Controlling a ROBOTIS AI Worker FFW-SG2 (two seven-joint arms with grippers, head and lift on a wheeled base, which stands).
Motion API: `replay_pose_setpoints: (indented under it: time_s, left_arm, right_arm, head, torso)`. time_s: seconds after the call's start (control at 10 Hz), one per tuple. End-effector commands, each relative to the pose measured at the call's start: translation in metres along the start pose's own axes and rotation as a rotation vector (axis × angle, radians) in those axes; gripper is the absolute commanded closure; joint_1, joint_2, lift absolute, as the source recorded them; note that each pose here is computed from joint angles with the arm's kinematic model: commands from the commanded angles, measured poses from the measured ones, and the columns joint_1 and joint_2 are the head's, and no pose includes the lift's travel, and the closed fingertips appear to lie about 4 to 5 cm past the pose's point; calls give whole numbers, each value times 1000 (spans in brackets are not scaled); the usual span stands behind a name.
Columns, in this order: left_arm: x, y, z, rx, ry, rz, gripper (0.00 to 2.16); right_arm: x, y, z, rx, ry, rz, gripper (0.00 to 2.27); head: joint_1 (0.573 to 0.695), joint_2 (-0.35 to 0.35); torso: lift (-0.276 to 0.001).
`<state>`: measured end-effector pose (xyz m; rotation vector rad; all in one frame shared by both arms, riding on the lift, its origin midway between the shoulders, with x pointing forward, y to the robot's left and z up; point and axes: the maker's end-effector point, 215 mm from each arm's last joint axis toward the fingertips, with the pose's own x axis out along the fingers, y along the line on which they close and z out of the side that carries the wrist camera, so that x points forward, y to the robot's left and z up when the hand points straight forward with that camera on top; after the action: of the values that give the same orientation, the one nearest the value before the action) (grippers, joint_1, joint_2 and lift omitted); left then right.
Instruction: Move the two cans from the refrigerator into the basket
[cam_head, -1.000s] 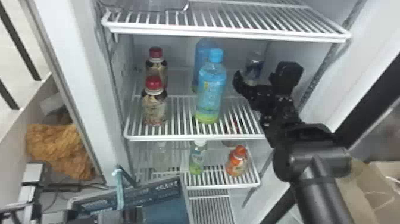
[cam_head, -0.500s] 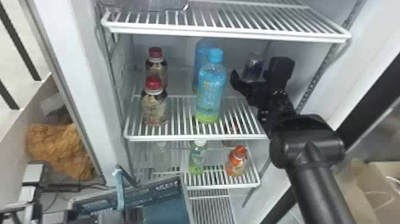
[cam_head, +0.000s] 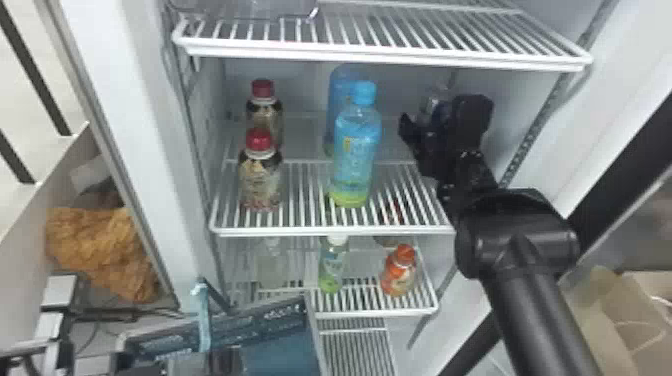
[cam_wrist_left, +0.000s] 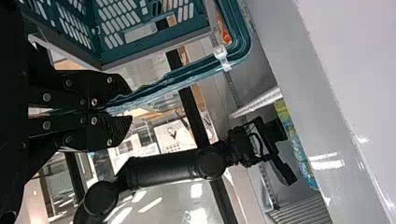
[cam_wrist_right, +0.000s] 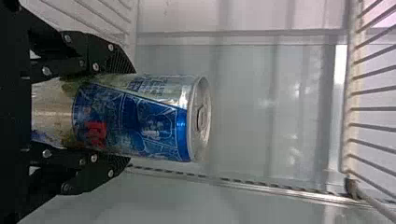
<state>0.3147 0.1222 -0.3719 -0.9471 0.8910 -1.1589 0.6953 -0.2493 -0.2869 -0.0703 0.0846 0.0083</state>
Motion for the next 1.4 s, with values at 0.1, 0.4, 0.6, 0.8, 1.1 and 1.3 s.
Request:
replay_pose_setpoints:
  time_s: [0.1,0.4,0.6,0.8,1.1,1.3]
  left_arm:
    - [1,-1,1,3,0,-3,1199]
    - [0,0,0,-2,-2,-2,1200]
    - [1,-1,0,-5,-4,-10,1200]
    - [0,0,0,-7,-8,-7,1199]
    - [-1,0,1,-6,-12,-7,1200]
    - [-1,0,1,-6,-12,-7,1200]
  right_arm:
    - [-12,-1,7,-5,-27,-6,1276]
    - [-43,9,18,30,-71,4,1276]
    - [-64,14,22,43,-80,16,1277]
    - [-90,15,23,52,-74,1,1277]
    - [-125,20,27,70,-80,8,1277]
    - [-147,26,31,92,-88,29,1277]
  head:
    - [695,-139]
    - [695,-139]
    - [695,-135]
    - [695,-133]
    - [695,-135]
    - [695,-132]
  torso:
    - [-25]
    - [-25]
    - [-25]
    - [-25]
    - [-25]
    - [-25]
